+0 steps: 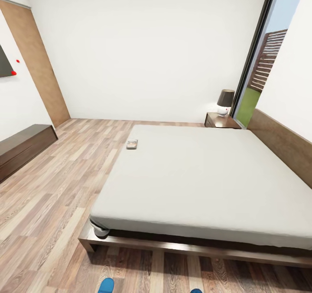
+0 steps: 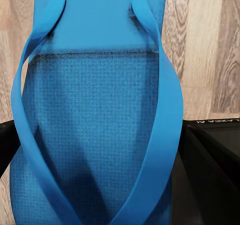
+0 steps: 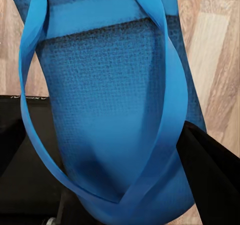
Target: In the bedroom, move the book from the bed onto either nightstand, and place the two sandals side by side next to the bed.
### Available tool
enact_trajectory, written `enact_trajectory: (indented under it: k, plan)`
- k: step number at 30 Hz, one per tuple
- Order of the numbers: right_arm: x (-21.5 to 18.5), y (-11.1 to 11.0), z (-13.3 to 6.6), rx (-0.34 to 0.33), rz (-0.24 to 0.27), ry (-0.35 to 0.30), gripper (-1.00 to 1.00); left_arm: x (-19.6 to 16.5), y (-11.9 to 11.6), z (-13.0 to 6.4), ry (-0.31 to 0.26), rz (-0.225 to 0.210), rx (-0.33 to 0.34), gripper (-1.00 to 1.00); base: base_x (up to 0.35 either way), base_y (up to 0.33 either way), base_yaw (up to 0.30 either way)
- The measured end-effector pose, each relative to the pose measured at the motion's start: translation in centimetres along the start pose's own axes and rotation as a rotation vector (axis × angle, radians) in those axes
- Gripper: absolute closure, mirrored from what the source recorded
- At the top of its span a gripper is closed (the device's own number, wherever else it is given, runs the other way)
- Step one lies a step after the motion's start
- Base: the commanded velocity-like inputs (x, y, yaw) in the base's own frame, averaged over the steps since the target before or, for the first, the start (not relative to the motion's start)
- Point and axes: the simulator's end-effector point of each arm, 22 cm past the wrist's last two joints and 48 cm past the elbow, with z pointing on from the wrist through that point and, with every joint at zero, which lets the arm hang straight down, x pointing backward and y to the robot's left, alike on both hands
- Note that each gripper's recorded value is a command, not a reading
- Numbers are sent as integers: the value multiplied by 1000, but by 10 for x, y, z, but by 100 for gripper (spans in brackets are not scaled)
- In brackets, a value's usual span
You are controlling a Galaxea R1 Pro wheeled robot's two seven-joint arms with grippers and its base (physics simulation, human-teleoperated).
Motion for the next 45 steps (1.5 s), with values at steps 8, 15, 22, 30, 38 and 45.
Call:
enact_trajectory:
  k: [8,15,22,30,38,45]
  plan:
    - [-15,1,3,-20,-6,-59,100,-2,1,4,1,-3,2,100,0,0,0]
    - [-16,6,3,-97,-14,-67,100,-1,-14,4,3,-4,76,100,0,0,0]
    - [-16,2,6,-104,-12,-68,100,-3,-18,6,-2,-5,94,100,0,0,0]
    - [-17,0,6,-102,-11,-70,100,-5,-17,7,-9,-6,95,100,0,0,0]
    - [-18,-3,9,-98,-12,-70,100,-4,-12,10,-6,-6,102,100,0,0,0]
    - [-19,-4,13,-97,-12,-71,100,-3,0,15,-1,-49,123,100,0,0,0]
